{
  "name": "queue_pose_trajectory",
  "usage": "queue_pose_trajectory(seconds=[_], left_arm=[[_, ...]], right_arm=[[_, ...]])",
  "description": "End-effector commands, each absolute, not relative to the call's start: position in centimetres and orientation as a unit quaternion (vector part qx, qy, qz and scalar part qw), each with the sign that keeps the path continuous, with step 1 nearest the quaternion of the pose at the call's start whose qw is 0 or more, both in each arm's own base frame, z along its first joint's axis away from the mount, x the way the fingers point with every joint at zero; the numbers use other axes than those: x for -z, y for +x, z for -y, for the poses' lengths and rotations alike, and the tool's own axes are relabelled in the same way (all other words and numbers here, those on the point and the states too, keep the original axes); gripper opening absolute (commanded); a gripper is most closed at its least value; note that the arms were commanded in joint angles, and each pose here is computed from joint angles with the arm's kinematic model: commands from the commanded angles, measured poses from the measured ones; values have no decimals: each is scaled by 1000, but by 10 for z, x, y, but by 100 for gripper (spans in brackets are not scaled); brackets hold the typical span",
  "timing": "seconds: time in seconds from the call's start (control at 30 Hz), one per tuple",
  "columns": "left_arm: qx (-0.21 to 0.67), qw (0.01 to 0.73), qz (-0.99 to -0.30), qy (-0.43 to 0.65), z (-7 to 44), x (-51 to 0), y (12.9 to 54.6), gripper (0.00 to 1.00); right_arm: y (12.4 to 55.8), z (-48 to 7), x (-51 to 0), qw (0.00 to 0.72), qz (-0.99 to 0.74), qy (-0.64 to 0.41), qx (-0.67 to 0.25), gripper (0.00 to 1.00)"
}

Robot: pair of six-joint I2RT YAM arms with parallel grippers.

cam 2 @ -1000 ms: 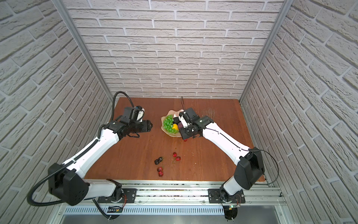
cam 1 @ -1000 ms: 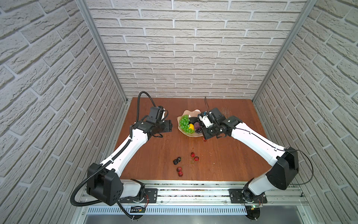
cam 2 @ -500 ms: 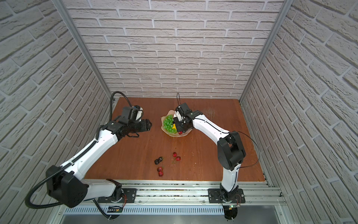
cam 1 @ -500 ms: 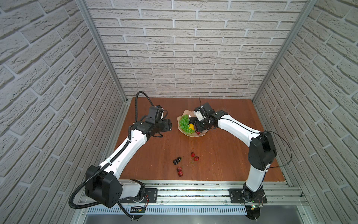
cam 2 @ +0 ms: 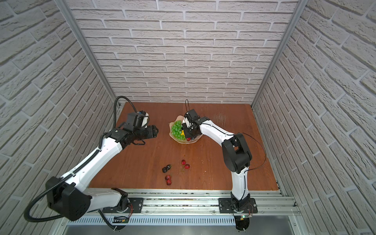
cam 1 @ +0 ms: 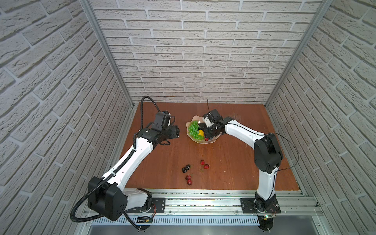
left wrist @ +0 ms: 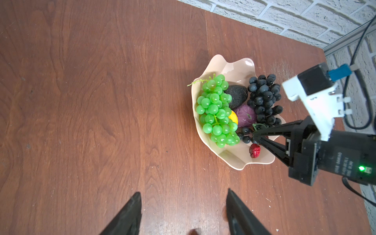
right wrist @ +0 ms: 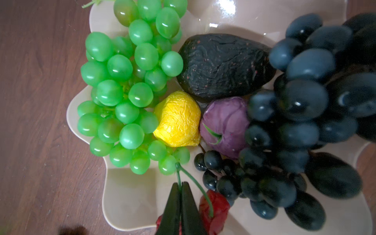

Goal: Place and organize the fake fruits in the fruit bowl
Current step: 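Lift the red cherries with the right gripper and carry them over the bowl, then lower the red cherries into the bowl and open the right gripper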

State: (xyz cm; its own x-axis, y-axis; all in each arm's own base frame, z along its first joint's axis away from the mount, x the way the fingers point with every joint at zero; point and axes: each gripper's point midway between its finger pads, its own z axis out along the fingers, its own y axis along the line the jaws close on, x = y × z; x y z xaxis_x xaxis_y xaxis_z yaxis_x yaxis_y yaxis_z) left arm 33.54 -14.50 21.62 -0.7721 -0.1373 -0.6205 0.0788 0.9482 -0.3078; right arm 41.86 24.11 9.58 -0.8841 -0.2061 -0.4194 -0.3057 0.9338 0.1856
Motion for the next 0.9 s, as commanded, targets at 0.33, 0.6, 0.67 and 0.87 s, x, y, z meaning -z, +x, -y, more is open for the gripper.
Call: queue_pose_trajectory(seconds=[0.33,0.6,0.67,0.87], left_arm=[[151,343,-927,-28,136,-220,332,66],[151,335,-930,-25,137,-218,331,67],[150,333,-931,-24,137,-217,331,68],[154,312,-937,-20,140,-210,327,70]], right_arm=[[437,-248,-89,213,-960,-131,-125,9],[437,-248,-95,217,-959,-135,-124,17],[438,-247,-101,223,-957,-136,-123,20],[436,-243,-126,243,-952,-142,-118,31]])
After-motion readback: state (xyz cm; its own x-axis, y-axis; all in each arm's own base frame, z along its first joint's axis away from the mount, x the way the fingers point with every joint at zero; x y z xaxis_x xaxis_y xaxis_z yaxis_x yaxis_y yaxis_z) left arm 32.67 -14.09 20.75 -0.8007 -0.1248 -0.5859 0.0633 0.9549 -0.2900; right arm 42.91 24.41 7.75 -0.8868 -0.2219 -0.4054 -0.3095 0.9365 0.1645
